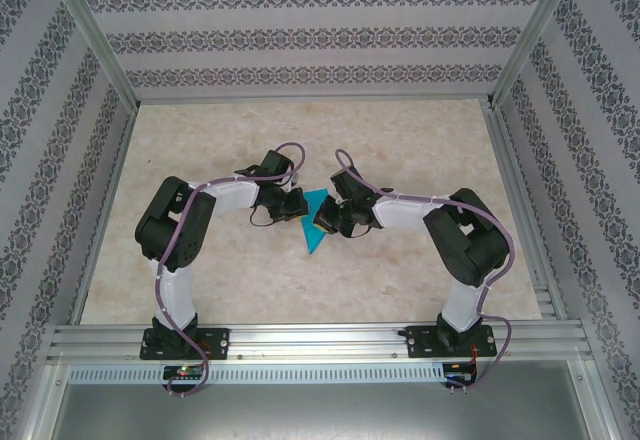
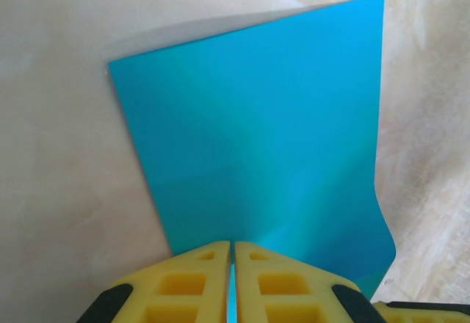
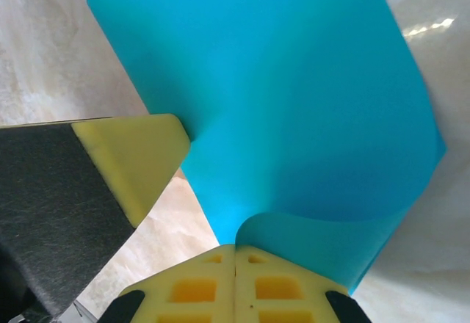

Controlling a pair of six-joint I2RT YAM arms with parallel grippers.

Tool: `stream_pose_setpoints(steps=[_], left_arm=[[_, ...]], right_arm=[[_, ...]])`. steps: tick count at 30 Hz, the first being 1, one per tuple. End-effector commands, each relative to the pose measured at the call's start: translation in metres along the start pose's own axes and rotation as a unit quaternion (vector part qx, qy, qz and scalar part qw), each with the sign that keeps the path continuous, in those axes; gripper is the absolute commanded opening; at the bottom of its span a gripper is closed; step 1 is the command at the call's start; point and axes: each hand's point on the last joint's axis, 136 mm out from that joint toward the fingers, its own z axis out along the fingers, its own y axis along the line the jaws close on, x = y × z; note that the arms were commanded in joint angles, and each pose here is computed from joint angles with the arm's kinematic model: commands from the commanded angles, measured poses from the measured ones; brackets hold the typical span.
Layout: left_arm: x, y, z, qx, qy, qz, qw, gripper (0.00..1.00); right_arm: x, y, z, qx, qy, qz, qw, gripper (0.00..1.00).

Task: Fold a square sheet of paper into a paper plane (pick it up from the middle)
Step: Third fold the triangle at the center of the table.

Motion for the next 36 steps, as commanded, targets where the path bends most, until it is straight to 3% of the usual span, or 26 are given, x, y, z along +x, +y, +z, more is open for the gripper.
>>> stream_pose_setpoints(steps=[1, 18, 36], left_arm=[[0.009, 0.012, 0.008, -0.021, 0.017, 0.003, 1.000, 0.13], [0.013, 0.013, 0.013, -0.015, 0.029, 0.000, 0.999, 0.12], [0.014, 0.013, 0.014, -0.012, 0.031, -0.001, 0.999, 0.12]], right_arm=[[0.000, 0.003, 0.006, 0.000, 0.004, -0.017, 1.000, 0.03], [0.002, 0.008, 0.014, -0.001, 0.022, -0.045, 0.999, 0.03], [0.007, -0.012, 0.015, 0.055, 0.026, -0.065, 0.996, 0.03]])
